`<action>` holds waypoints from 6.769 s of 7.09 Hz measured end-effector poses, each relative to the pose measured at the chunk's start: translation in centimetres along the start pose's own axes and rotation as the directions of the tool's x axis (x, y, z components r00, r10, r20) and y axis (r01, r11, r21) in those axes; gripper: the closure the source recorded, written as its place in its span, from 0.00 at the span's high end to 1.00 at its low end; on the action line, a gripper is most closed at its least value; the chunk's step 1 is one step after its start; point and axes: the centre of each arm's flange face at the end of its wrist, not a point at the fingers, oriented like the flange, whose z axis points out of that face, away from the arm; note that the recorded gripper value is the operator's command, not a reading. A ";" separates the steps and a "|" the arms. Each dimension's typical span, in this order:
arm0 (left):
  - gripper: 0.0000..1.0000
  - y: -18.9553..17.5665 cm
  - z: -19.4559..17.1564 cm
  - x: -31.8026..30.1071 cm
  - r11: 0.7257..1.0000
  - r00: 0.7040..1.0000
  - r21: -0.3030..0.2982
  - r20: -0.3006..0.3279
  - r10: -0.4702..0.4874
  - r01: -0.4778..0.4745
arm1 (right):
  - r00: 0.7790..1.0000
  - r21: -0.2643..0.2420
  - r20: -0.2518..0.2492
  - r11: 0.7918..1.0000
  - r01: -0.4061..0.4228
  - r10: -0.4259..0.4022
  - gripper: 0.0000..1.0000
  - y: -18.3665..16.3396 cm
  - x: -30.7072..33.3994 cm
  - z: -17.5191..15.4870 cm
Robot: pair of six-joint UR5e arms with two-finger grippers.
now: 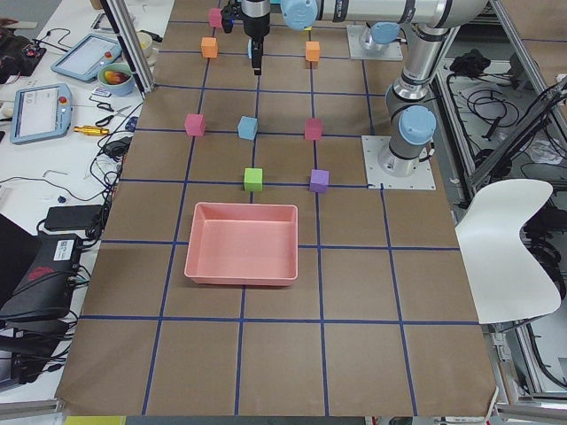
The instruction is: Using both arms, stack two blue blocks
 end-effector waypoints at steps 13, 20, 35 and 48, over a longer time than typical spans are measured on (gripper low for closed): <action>1.00 -0.3 0.6 -0.1 1.000 1.000 -0.009 -0.001 -0.001 0.001 | 1.000 -0.017 -0.013 1.000 0.022 -0.023 1.00 0.0 -1.1 1.0; 1.00 -0.5 1.0 0.0 1.000 1.000 -0.016 -0.002 0.004 -0.004 | 1.000 -0.242 -0.014 0.970 0.004 -0.007 1.00 -0.7 -2.5 20.6; 1.00 -6.0 27.1 0.9 0.990 0.991 -0.036 -0.020 0.133 -0.133 | 0.992 -0.089 0.106 0.993 0.080 -0.070 0.22 4.2 -25.2 27.2; 0.09 -7.8 23.0 5.9 0.996 0.997 0.044 0.014 0.082 -0.082 | 0.980 -0.122 0.060 0.973 0.197 -0.191 1.00 0.7 -11.9 3.3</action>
